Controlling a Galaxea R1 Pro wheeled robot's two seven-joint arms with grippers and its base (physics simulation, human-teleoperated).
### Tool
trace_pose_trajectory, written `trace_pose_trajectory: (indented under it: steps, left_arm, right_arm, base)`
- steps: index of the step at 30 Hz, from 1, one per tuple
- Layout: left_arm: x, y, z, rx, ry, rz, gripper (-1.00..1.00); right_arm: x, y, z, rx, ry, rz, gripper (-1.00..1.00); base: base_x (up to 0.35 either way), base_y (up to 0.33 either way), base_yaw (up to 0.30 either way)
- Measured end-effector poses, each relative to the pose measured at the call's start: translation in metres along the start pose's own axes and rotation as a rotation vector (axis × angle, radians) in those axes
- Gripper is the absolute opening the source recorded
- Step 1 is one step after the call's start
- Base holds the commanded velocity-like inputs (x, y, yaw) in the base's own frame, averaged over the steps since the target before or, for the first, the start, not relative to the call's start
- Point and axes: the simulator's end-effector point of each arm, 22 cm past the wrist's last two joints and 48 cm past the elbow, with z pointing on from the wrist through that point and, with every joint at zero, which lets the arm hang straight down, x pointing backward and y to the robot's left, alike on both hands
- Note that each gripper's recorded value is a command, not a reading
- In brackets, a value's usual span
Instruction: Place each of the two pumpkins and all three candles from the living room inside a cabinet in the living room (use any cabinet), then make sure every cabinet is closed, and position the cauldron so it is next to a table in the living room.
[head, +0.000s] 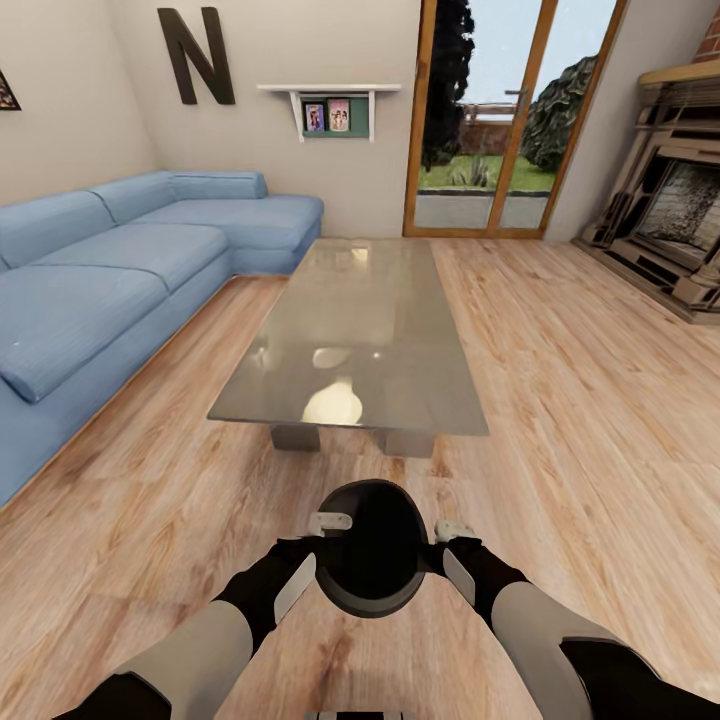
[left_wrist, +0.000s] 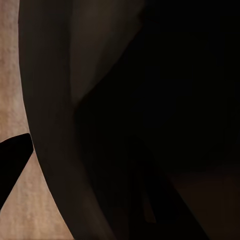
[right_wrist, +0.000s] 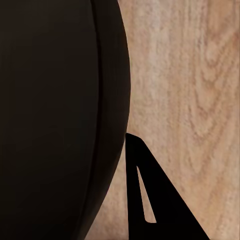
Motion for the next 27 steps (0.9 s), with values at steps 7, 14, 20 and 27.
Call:
trace_pose_trajectory:
  steps: [7,14,20,27]
  left_arm:
    - [0.0011,0.0002,0.001,0.0,0.002,-0.001,-1.0]
    - [0.0042,0.0006,0.0034,0.0,0.008,-0.003,-1.0]
    - [0.0072,0.001,0.0056,0.0,0.014,-0.004,-1.0]
    - [0.0095,0.0013,0.0073,0.0,0.019,-0.004,-1.0]
  right_arm:
    - [0.0014,-0.0003,0.001,0.0,0.003,0.001,-1.0]
    - [0.0045,-0.0009,0.0037,0.001,0.01,0.002,-1.0]
    - [0.0073,-0.0013,0.006,0.001,0.016,0.003,-1.0]
    - [0.0095,-0.0017,0.0079,0.002,0.02,0.003,-1.0]
  base:
    - [0.006,0.0,0.029]
    - [0.0,0.0,0.088]
    - [0.0,0.0,0.093]
    - [0.0,0.0,0.04]
